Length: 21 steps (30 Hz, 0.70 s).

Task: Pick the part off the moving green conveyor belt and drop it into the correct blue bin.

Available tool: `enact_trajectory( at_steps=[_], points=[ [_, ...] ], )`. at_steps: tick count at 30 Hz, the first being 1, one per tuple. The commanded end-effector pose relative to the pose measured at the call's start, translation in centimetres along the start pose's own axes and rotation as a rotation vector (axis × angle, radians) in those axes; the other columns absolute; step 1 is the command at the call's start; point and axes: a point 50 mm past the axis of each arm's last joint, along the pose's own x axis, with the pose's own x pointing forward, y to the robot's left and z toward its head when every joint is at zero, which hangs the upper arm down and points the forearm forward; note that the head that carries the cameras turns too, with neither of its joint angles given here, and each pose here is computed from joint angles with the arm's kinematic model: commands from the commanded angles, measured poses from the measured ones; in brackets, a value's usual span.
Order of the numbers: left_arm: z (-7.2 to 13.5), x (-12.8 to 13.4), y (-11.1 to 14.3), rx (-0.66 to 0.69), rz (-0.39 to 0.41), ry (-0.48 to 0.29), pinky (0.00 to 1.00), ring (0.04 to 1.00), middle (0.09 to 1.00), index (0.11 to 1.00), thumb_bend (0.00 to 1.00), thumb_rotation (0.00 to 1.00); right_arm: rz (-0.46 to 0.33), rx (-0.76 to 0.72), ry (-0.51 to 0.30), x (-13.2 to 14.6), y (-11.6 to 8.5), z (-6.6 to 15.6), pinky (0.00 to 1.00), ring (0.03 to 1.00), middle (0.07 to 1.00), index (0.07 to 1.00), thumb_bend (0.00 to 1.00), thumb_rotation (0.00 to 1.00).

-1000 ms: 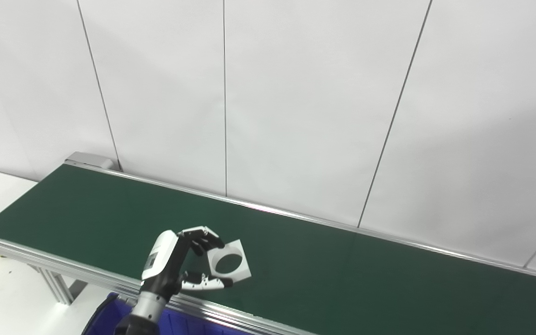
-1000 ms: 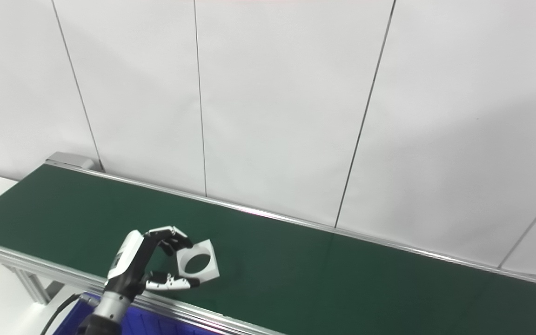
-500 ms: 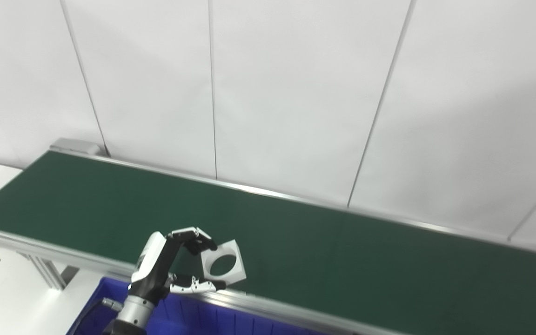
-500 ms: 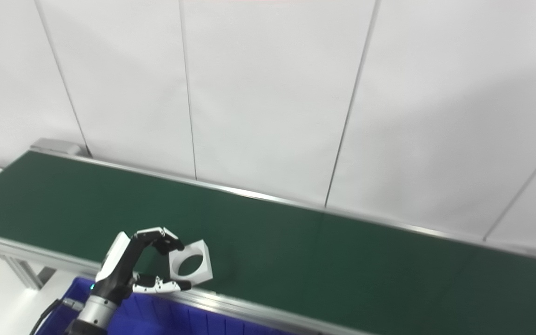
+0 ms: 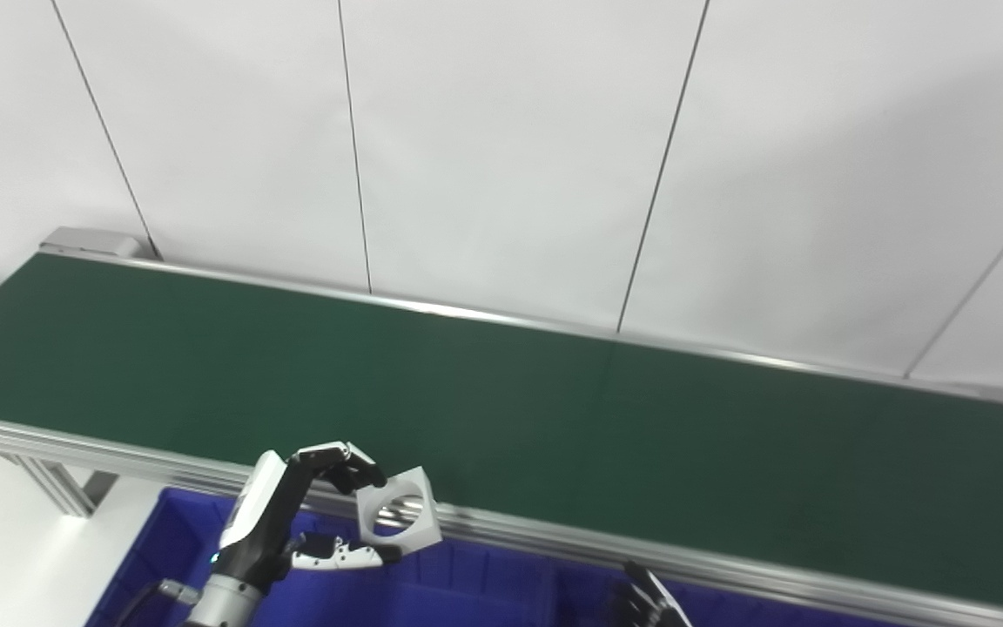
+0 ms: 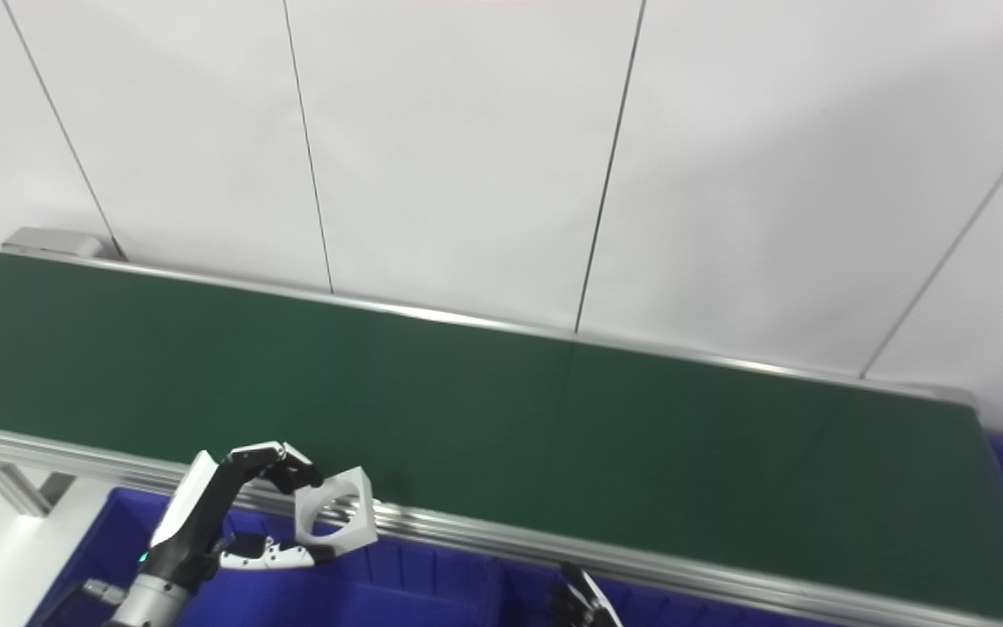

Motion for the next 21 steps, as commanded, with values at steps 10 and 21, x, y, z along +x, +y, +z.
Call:
enact_trajectory(
  at_steps=[10,21],
  points=[
    [0.5,-1.2,-0.5,0.008,-0.072,-0.049,0.49,0.450,0.489,0.511,0.50,0.00,-0.018,-0.003,-0.070,0.6,0.5,1.1,0.80,0.846,0.849,0.916,0.97,0.46],
    [0.8,-2.3,-1.0,0.073,-0.258,0.008,0.47,0.443,0.498,0.510,0.50,0.00,-0.027,-0.002,-0.075,0.9,0.5,1.6,0.76,0.832,0.839,0.914,0.99,0.47]
  ],
)
